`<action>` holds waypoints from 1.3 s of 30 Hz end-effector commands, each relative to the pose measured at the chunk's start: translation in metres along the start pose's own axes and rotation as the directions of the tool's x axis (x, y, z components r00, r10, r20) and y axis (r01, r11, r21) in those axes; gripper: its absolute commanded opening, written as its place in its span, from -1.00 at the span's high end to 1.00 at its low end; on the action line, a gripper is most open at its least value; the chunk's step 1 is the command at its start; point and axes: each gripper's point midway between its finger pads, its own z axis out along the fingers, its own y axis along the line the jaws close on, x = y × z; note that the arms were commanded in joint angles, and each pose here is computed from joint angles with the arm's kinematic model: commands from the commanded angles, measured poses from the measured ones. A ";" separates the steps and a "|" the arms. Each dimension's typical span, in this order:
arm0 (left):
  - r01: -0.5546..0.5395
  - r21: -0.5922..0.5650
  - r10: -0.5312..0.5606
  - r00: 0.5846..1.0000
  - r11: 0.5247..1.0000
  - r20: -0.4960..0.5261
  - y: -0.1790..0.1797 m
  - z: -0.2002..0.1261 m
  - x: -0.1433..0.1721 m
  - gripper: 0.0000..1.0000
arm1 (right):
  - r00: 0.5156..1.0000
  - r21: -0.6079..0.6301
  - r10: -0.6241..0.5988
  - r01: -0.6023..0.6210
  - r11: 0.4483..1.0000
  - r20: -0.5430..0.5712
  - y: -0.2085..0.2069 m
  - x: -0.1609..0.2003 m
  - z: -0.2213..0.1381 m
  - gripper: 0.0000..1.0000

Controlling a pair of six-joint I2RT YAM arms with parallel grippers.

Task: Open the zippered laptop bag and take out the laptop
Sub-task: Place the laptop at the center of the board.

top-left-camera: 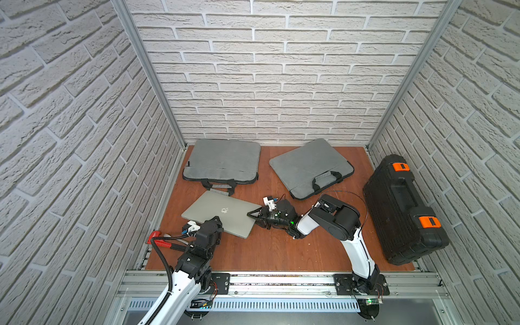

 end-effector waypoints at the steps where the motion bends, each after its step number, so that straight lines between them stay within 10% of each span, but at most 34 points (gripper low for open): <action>1: -0.108 -0.250 0.095 0.994 0.962 -0.061 0.079 -0.005 0.006 0.53 | 1.000 0.038 -0.002 0.003 0.999 -0.018 -0.018 0.009 0.002 0.47; 13: -0.059 -0.198 0.058 0.998 0.978 -0.011 0.076 -0.011 -0.004 -0.05 | 1.000 0.041 0.009 -0.009 0.999 0.013 -0.025 0.002 -0.006 0.87; 39: -0.033 -0.209 0.046 0.997 0.977 0.056 0.077 -0.020 -0.018 -0.53 | 0.992 0.042 -0.036 0.032 0.999 0.122 -0.019 -0.022 -0.038 0.87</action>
